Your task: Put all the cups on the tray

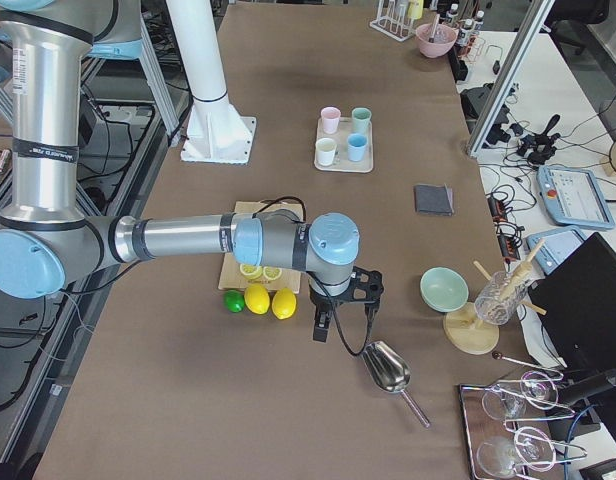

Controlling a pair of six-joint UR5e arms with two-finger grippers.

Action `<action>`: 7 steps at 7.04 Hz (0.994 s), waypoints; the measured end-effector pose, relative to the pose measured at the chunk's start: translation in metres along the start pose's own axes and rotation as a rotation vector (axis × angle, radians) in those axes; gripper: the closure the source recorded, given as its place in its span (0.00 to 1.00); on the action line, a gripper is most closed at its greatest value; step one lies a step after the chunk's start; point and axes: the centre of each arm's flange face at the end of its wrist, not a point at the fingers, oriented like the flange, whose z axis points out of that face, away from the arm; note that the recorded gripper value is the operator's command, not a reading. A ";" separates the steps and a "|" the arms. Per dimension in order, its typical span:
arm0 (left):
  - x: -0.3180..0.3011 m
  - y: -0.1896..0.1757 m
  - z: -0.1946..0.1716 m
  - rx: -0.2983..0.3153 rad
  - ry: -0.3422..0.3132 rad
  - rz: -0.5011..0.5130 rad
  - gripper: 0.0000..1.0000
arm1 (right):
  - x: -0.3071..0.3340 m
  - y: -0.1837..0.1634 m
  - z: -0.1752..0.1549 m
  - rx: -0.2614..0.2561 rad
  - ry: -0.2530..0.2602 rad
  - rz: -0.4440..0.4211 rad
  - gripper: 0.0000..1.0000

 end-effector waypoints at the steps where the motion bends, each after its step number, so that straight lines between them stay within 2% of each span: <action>1: 0.000 0.001 0.001 -0.002 -0.003 0.000 0.01 | 0.000 0.001 0.001 -0.001 0.001 0.001 0.00; 4: -0.006 0.004 0.001 -0.001 -0.005 -0.011 0.01 | -0.001 0.001 0.002 -0.003 0.000 -0.003 0.00; 7: -0.025 0.014 -0.022 0.047 -0.002 -0.038 0.01 | -0.002 0.001 0.003 -0.005 -0.001 -0.006 0.00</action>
